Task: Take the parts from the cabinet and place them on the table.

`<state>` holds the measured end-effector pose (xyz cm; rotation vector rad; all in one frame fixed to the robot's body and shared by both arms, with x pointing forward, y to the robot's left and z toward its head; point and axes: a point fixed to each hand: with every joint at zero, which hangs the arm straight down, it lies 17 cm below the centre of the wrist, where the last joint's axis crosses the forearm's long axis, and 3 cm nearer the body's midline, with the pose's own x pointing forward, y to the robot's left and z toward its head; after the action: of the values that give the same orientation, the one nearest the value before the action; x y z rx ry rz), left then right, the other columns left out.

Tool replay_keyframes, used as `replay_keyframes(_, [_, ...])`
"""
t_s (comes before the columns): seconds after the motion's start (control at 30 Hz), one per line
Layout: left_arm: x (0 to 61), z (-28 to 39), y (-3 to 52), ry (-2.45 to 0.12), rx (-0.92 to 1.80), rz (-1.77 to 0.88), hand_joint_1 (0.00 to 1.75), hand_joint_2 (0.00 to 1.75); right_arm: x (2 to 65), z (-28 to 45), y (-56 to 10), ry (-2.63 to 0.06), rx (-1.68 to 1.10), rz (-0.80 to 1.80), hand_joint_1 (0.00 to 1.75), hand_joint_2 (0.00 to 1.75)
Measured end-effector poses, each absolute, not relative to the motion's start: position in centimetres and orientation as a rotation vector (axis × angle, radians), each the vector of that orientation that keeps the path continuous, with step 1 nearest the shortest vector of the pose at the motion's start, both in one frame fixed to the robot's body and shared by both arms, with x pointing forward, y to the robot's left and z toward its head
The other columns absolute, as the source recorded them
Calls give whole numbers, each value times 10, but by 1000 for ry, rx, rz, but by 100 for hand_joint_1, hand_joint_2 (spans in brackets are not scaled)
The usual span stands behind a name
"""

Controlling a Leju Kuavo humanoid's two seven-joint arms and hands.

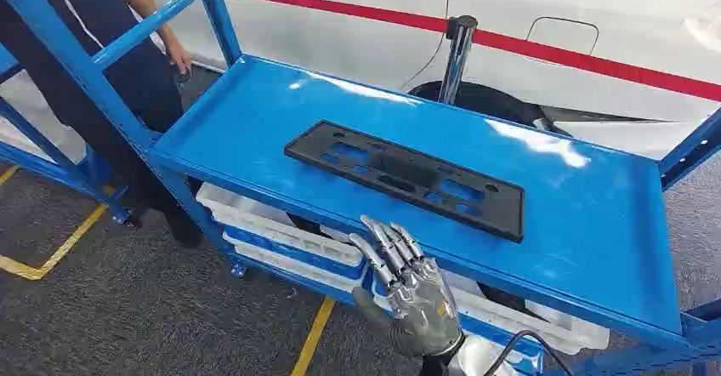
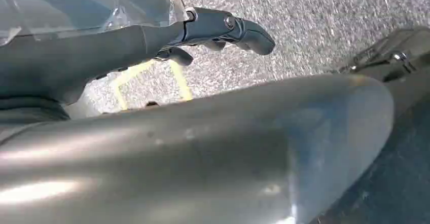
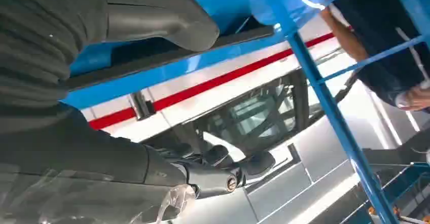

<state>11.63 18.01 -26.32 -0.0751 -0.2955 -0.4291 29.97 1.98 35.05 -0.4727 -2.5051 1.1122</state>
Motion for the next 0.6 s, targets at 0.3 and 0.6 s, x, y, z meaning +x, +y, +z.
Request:
replay_keyframes(0.3, [113,-264,180,-281,-74,-444,0,0,319,341,22,-2459,-598,1112,0,175])
replay_keyframes(0.6, [112,-264,179,-277,-79,-444,0,0,339,323,21,-2384,-694,1155,0,175])
